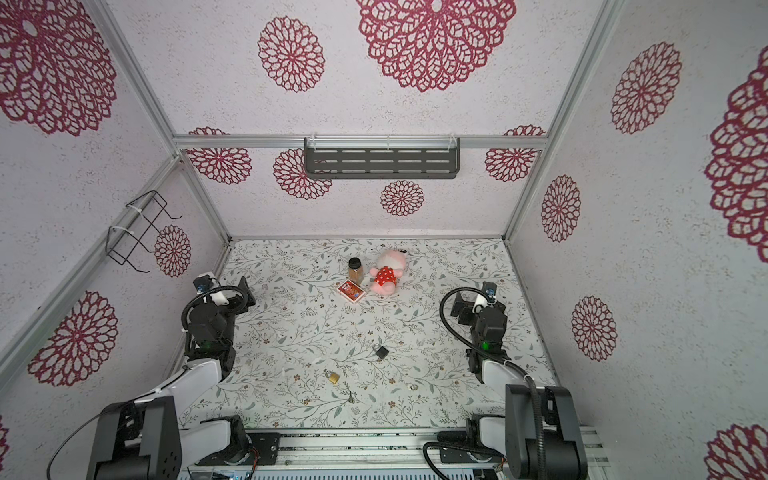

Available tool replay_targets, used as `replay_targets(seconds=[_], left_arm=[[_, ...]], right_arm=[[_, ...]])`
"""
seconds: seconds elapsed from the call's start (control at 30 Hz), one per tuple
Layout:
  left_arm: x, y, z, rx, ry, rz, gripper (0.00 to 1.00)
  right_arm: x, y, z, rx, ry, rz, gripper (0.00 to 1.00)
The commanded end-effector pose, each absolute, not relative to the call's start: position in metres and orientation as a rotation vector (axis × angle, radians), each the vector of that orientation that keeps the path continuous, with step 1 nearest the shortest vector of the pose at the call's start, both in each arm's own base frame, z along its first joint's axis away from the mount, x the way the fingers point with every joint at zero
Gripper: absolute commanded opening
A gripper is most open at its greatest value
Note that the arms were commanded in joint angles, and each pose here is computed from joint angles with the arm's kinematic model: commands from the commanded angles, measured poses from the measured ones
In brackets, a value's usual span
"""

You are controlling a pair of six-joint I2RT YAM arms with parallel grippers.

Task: Unlock with the key

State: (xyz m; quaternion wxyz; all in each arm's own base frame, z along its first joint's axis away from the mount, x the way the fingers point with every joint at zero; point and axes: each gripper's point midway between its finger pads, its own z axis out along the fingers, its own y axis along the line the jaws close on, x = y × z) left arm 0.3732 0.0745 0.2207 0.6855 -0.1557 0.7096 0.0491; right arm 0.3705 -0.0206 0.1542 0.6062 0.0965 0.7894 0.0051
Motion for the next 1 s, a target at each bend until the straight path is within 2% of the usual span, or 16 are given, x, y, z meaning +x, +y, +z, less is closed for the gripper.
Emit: replay_targets(seconds=[0.0, 0.3, 0.43, 0.73, 0.97], left_arm=[[0.37, 0.077, 0.215, -0.484, 1.653, 0.019, 0.97], [0.367, 0.079, 0.22, -0.748, 1.652, -0.213, 0.97], [0.371, 0.073, 0.214, -0.798, 1.735, -0.311, 0.97], [0.366, 0.011, 0.198, -0.739, 1.895, -0.548, 0.97], [0.348, -0.06, 0.191, -0.624, 2.005, -0.684, 0.97]], right_arm=[[0.364, -0.032, 0.153, 0.397, 1.942, 0.023, 0.99], [0.351, -0.034, 0.149, 0.535, 2.025, 0.141, 0.99], [0.348, -0.021, 0.138, 0.517, 2.132, 0.19, 0.99], [0.327, 0.033, 0.129, 0.348, 2.362, 0.179, 0.99], [0.285, 0.067, 0.111, 0.289, 2.548, 0.179, 0.94]])
